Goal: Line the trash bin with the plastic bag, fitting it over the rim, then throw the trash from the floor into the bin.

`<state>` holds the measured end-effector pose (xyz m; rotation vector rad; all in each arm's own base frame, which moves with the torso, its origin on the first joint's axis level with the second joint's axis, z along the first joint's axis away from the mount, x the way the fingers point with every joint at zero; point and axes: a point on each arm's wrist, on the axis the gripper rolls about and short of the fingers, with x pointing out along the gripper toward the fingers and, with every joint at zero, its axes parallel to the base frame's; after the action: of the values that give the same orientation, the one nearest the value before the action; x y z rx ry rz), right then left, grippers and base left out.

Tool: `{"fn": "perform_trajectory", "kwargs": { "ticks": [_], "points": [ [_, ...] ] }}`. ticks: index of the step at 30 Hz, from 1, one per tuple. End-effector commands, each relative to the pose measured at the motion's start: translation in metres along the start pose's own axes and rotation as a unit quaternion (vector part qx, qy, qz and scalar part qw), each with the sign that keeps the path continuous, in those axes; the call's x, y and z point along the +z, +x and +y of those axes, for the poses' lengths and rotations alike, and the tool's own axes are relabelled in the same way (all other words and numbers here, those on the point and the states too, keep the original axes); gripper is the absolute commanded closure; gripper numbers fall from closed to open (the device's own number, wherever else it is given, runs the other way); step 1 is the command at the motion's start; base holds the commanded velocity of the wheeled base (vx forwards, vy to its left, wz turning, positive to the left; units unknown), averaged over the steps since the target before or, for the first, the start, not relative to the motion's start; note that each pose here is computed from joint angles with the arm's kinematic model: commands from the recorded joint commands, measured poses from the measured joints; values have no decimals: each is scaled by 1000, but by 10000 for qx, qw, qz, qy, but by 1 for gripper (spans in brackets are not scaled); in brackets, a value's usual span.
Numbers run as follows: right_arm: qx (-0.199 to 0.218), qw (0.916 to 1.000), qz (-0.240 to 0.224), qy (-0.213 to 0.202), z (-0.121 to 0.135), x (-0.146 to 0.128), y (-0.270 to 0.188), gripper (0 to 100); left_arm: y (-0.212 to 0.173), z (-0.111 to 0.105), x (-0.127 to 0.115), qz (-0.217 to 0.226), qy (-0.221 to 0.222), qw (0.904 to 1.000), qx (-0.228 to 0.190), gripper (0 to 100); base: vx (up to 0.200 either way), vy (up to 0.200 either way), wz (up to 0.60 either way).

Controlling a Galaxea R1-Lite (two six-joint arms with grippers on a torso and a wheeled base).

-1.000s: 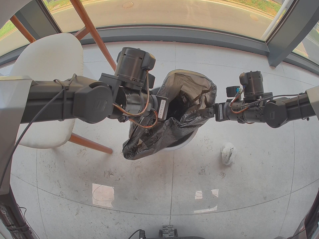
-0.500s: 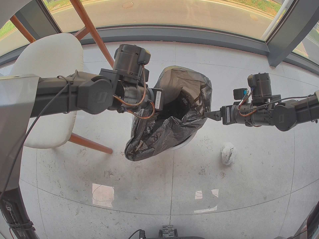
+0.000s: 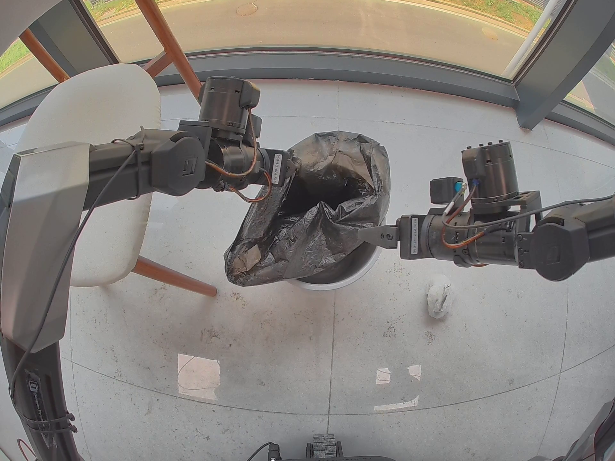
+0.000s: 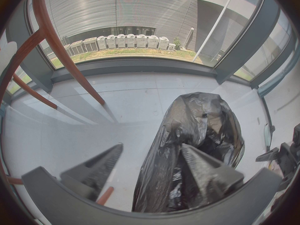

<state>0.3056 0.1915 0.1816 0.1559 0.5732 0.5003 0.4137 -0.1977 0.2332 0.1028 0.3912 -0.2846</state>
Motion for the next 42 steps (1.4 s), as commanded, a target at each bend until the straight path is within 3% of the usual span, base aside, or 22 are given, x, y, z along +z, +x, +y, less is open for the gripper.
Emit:
{"fn": "perform_trajectory", "kwargs": {
  "ticks": [1, 5, 11, 22, 23, 32, 40, 42],
  "points": [
    [-52, 9999, 156, 1, 8, -8, 30, 0, -4, 9, -2, 68, 94, 9999, 84, 0, 0, 0, 0],
    [-145, 9998, 124, 10, 15, -9, 52, 0, -21, 10, 8, -77, 86, 9999, 69, 0, 0, 0, 0],
    [-100, 9993, -14, 372, 33, -4, 78, 0, -35, 10, 9, -70, 103, 9999, 48, 0, 0, 0, 0],
    [-526, 9978, -43, 405, 23, -19, 133, 0, -44, 4, -7, 236, 187, 9995, -42, 0, 0, 0, 0],
    [-531, 9977, -111, 413, 23, -17, 137, 100, -43, 4, -8, 251, 189, 9995, -42, 0, 0, 0, 0],
    [-397, 9976, -419, 393, 34, 5, 135, 100, -43, 2, -9, 264, 212, 9994, -70, 0, 0, 0, 0],
    [-256, 9978, -481, 370, 50, 35, 81, 100, -40, 1, -16, 400, 273, 9988, -78, 0, 0, 0, 0],
    [-340, 9987, -185, 343, 49, 40, 47, 100, -38, 1, -23, 452, 350, 9983, -89, 0, 0, 0, 0]
  ]
}}
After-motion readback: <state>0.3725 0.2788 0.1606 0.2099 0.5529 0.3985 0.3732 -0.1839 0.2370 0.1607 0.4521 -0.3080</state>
